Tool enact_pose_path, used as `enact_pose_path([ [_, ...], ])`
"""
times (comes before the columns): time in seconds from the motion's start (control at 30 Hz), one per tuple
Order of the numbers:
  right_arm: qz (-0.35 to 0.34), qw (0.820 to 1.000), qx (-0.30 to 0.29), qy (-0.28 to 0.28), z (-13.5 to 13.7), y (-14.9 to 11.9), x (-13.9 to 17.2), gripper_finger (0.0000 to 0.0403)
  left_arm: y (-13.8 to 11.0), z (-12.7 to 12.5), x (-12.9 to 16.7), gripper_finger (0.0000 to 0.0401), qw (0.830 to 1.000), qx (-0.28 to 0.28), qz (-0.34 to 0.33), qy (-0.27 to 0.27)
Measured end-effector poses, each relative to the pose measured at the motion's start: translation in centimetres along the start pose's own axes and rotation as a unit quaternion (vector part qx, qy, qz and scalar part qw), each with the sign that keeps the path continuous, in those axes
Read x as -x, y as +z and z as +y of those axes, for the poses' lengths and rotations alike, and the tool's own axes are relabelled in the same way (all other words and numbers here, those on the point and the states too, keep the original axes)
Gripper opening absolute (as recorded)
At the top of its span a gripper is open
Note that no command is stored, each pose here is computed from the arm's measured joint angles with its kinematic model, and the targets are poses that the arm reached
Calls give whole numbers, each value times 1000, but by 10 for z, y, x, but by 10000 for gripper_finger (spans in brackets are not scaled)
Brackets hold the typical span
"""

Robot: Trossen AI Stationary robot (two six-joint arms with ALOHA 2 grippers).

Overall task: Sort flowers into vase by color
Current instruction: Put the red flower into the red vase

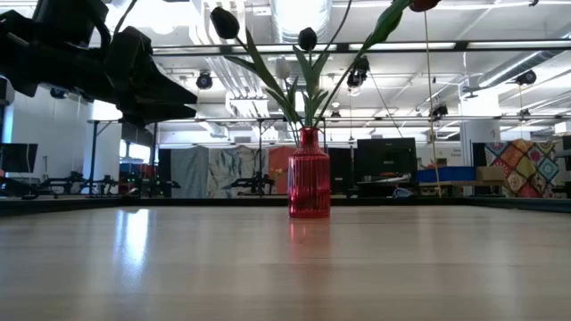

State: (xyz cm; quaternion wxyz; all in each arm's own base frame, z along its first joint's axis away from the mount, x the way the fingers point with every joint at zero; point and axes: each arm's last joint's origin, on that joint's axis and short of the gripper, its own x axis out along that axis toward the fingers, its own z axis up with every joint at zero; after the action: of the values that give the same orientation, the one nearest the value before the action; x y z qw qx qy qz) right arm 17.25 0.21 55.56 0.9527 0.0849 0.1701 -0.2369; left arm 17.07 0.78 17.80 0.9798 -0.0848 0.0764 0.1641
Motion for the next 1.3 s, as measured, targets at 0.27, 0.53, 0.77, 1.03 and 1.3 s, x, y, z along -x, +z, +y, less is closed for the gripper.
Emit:
enact_pose_path([
  [0.27,8,1000,-3,15,2,-3,9,9,0,0,0,222,1000,2,0,0],
  [0.53,11,999,8,53,8,-7,20,9,0,0,0,222,1000,4,0,0],
  [0.77,12,996,26,84,20,-11,28,9,0,0,0,222,1000,3,1,0],
  [1.03,34,994,79,66,44,-16,3,9,0,0,0,222,1000,4,1,0],
  [1.3,71,984,155,53,77,-27,-36,9,0,0,0,222,1000,4,0,0],
])
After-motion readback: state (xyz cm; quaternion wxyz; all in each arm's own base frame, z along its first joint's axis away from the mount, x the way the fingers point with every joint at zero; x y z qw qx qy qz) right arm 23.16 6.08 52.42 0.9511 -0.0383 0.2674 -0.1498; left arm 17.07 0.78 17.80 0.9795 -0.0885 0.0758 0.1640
